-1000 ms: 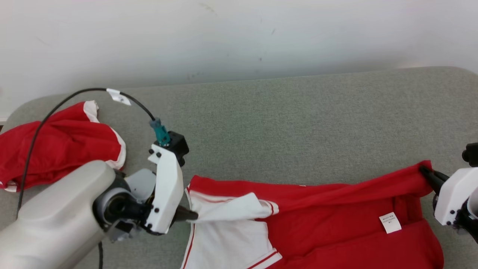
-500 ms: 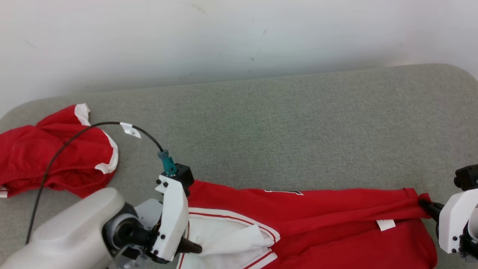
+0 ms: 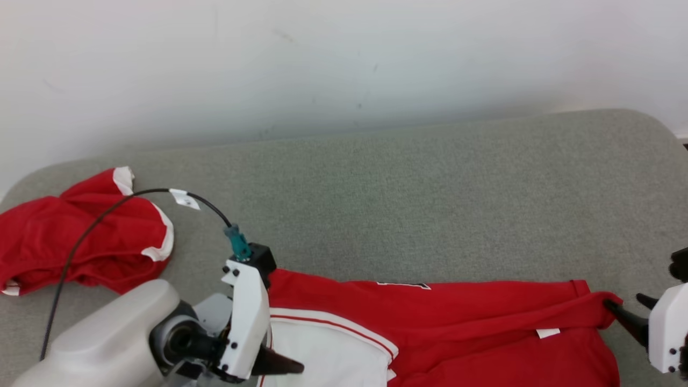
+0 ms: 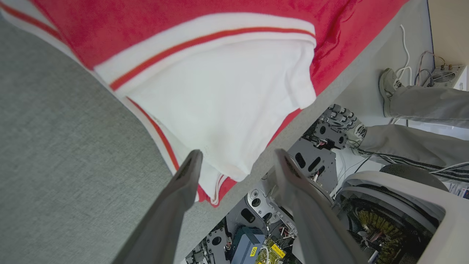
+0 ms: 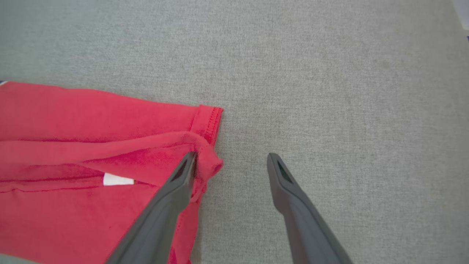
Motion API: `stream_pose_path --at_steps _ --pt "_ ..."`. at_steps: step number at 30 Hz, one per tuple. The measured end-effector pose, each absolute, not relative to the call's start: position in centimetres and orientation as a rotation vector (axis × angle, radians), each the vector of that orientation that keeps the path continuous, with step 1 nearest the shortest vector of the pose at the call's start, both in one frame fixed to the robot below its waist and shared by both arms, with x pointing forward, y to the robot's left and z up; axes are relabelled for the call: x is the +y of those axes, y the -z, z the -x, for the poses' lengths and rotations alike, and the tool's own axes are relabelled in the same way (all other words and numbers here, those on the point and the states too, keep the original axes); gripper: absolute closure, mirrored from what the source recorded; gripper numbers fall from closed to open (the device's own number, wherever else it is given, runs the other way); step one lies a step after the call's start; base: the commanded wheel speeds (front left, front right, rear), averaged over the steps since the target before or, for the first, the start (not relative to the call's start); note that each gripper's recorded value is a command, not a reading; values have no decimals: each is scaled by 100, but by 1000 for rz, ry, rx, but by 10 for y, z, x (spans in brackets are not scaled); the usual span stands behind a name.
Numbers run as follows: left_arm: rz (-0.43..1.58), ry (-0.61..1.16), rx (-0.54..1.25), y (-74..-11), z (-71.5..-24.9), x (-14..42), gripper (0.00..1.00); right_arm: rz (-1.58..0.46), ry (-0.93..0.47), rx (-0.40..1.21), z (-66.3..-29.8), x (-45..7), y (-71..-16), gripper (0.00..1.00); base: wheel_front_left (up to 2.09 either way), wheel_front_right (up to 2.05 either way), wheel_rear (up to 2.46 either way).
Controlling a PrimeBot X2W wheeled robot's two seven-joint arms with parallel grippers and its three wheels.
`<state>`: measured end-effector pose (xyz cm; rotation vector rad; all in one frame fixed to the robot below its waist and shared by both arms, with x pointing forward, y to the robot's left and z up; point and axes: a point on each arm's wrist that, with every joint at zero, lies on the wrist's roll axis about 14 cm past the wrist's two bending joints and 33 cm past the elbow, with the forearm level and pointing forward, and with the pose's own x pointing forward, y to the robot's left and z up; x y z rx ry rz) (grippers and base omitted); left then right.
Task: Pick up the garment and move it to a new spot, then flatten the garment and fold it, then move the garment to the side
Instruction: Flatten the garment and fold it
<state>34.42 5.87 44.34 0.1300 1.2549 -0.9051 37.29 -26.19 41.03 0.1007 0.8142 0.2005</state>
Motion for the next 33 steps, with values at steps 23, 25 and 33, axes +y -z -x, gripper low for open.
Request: stream_pose_path --at_steps 23,25,33 --pt "75 464 98 -599 -436 121 0 -215 -168 13 -422 -272 -572 0 0 0 0" --pt "112 403 5 -609 -434 130 0 -239 -153 -25 -421 -272 -576 0 0 0 0" --pt "206 253 -89 -590 -411 150 0 -356 -57 -151 -394 -266 -563 0 0 0 0"
